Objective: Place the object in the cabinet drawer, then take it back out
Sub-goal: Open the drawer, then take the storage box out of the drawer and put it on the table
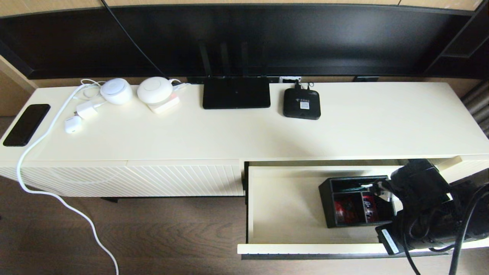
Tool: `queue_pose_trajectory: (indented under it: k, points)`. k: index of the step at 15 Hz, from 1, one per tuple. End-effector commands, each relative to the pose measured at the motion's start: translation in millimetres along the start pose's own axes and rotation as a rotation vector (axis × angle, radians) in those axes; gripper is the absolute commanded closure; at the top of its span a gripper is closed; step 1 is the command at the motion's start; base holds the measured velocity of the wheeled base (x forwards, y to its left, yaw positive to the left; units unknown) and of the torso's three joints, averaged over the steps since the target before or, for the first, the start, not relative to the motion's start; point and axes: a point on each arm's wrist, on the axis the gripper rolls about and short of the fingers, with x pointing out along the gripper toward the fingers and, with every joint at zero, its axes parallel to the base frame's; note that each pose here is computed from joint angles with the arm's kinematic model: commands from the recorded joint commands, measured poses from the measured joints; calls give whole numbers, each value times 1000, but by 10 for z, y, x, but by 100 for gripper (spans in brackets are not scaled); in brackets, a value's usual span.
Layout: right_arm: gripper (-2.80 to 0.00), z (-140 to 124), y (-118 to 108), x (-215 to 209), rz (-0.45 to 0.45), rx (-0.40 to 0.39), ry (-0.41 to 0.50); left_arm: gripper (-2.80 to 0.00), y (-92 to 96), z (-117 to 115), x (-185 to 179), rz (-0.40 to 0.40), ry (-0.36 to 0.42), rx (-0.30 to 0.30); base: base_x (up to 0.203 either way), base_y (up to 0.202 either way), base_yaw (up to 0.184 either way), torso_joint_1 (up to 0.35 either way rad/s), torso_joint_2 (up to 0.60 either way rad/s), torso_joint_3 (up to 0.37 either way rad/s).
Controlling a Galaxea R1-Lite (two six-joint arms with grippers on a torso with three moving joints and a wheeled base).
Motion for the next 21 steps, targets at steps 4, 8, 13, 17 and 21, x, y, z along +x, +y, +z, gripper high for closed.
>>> queue_pose_trajectory:
  k: [4,8,13,17,21]
  points:
    - [0,265,-87,-309,-38,48,-205,0,0,2,-1,0,-1,0,0,0,0,0,0,0]
    - [0,303,-82,-278,-60,126,-207,0,0,-2,1,0,2,0,0,0,0,0,0,0]
    - [-280,398,-61,-284,-50,178,-223,0,0,2,-1,0,-1,0,0,0,0,0,0,0]
    - [-280,375,-34,-124,-54,167,-164,0,0,1,0,0,-1,0,0,0,0,0,0,0]
    - [-280,384,5,30,-53,196,-111,0,0,1,0,0,0,0,0,0,0,0,0,0]
